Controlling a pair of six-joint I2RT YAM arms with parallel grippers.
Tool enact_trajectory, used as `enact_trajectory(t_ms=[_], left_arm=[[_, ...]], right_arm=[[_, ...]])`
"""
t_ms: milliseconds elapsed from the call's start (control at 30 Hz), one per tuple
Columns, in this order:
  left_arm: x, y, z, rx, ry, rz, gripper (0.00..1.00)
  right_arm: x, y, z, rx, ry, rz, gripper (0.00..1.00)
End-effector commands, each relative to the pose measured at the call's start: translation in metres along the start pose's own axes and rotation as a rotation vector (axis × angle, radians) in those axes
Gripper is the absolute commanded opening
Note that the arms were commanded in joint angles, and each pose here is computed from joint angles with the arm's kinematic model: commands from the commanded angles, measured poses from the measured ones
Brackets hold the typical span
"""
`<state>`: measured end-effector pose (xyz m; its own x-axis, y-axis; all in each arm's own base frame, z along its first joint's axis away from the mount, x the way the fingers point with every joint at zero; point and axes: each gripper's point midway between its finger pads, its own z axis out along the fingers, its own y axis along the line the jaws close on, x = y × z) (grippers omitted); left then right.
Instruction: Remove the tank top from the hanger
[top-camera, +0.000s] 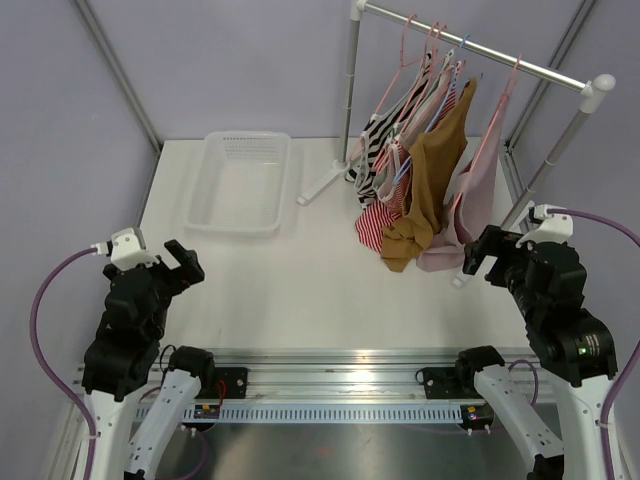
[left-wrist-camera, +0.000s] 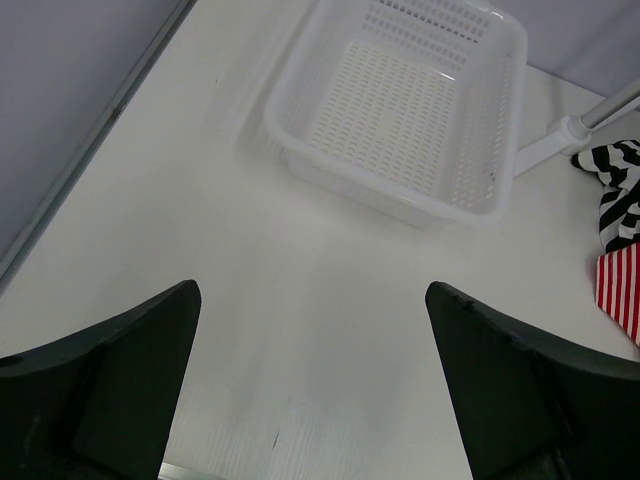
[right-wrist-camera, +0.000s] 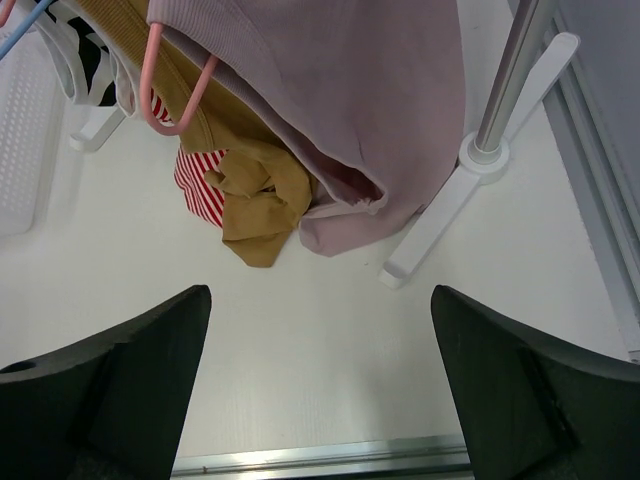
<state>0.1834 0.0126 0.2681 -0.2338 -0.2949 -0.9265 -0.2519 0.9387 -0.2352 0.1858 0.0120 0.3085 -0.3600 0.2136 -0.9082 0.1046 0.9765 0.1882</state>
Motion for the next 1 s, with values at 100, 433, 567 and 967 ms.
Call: enact_trajectory(t_ms=[100, 433, 567, 967], left_arm=[[-0.013, -0.009, 0.003, 0.032, -0.056, -0.034, 0.99], [-0.015, -0.009, -0.006, 0.060, -0.086, -0.069, 0.99], [-0.011, -0.014, -0.005, 0.098, -0.080, -0.049, 0.99], [0.003, -0.029, 0.005, 0.153, -0.004, -0.015, 0.99]], right_arm=[[-0.017, 0.016, 0.013, -0.032, -0.006, 0.048, 1.00], [-0.078, 0.014, 0.048, 0.117, -0.103, 0.154, 1.00], [-0.107, 0.005, 0.062, 0.221, -0.144, 0.128, 0.97], [-0.166, 0.026, 0.124, 0.269, -0.166, 0.063, 0.77]])
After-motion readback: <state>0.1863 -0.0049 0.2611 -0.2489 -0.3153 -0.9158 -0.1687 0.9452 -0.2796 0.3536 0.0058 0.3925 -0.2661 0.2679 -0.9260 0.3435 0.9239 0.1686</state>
